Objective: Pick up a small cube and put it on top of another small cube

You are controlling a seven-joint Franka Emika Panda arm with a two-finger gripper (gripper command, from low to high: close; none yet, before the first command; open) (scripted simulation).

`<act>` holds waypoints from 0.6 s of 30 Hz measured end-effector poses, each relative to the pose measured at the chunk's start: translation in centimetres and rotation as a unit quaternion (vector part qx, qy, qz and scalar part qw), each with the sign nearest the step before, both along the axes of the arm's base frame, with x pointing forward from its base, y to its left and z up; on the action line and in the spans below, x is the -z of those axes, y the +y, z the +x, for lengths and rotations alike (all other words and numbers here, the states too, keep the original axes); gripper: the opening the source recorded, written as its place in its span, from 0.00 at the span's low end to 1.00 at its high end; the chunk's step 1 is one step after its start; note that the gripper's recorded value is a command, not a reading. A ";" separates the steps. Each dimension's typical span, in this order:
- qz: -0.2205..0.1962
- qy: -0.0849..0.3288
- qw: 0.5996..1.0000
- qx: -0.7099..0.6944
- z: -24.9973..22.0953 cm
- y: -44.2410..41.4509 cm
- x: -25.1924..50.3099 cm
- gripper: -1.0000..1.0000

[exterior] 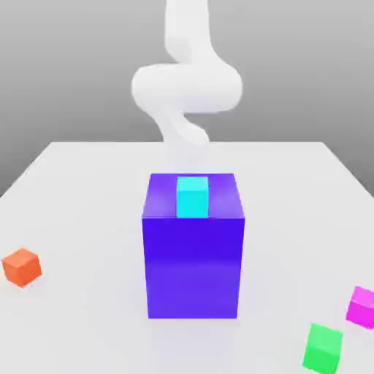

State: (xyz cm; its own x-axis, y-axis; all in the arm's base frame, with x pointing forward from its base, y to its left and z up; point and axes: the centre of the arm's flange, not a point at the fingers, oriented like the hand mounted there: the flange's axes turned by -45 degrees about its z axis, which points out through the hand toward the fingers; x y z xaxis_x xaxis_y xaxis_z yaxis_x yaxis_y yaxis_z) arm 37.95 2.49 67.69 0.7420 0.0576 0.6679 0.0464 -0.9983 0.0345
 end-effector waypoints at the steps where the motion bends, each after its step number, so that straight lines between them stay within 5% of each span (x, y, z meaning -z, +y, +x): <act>1: -0.010 0.014 1.000 -0.013 1.3 1.1 1.5 0.50; 10: -0.084 0.128 0.979 -0.135 8.2 11.5 16.4 0.50; 18: -0.134 0.218 0.930 -0.264 7.7 21.3 31.0 0.50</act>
State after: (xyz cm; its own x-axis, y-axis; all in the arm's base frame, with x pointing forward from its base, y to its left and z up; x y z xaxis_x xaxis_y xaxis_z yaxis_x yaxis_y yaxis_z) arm 45.64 23.75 36.71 0.7595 0.6122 0.2197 0.5960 -0.7903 0.1418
